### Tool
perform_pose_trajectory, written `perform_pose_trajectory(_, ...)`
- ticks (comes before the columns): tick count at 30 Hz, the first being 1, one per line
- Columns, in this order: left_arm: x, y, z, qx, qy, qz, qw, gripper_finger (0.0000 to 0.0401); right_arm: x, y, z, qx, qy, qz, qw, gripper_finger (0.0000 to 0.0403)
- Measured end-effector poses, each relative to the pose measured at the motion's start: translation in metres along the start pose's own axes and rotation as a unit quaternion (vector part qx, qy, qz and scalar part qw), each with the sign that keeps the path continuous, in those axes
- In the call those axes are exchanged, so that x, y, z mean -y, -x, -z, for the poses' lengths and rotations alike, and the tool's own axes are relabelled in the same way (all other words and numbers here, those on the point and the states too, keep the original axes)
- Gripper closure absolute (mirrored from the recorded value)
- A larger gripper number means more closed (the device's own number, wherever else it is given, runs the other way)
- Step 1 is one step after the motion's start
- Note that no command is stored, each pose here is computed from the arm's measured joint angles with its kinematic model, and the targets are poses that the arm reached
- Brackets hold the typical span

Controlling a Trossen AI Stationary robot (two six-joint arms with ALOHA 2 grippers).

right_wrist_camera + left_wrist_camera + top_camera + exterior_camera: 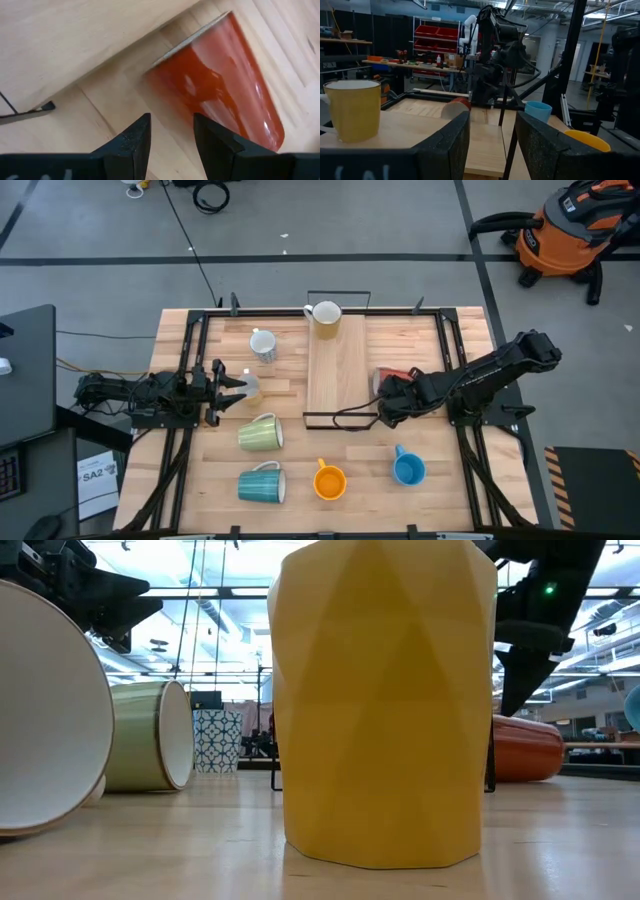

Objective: Place coffee mugs
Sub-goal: Put the orange mug on the shelf

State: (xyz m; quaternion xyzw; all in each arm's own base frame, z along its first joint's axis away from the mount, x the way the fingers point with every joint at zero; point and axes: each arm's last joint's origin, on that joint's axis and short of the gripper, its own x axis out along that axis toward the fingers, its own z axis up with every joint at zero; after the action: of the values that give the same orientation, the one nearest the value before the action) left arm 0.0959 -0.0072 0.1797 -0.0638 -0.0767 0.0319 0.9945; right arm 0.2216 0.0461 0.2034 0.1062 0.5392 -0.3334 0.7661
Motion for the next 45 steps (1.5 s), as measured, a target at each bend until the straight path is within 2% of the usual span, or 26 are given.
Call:
perform_pose_trajectory(9, 0.0, 0.0, 0.0, 0.0, 0.0, 0.0, 1.0, 0.0234, 0.006, 0.006, -0.004, 0.005, 0.004, -0.005, 1.0, 0.025)
perform_pose_trajectory(16, 0.0, 0.0, 0.0, 0.0, 0.0, 0.0, 1.0, 0.0234, 0.033, 0.036, -0.026, 0.045, -0.026, -0.037, 0.998, 0.025)
perform_pose_trajectory(20, 0.0, 0.0, 0.0, 0.0, -0.004, 0.0, 1.0, 0.0234, 0.05, 0.052, -0.039, 0.079, -0.02, -0.054, 0.995, 0.025)
perform_pose_trajectory(27, 0.0, 0.0, 0.0, 0.0, -0.004, 0.0, 1.0, 0.0234, 0.08, 0.065, -0.069, 0.11, -0.02, -0.136, 0.984, 0.025)
perform_pose_trajectory(30, 0.0, 0.0, 0.0, 0.0, -0.004, 0.0, 1.0, 0.0234, 0.087, 0.061, -0.083, 0.133, -0.015, -0.177, 0.975, 0.025)
perform_pose_trajectory(34, 0.0, 0.0, 0.0, 0.0, -0.004, 0.0, 1.0, 0.0234, 0.094, 0.047, -0.102, 0.143, -0.029, -0.197, 0.969, 0.025)
perform_pose_trajectory(40, 0.0, 0.0, 0.0, 0.0, -0.004, 0.0, 1.0, 0.0234, 0.093, 0.013, -0.114, 0.084, 0.003, -0.23, 0.969, 0.025)
perform_pose_trajectory(45, 0.0, 0.0, 0.0, 0.0, -0.004, 0.0, 1.0, 0.0234, 0.088, -0.007, -0.114, 0.023, 0.01, -0.247, 0.969, 0.025)
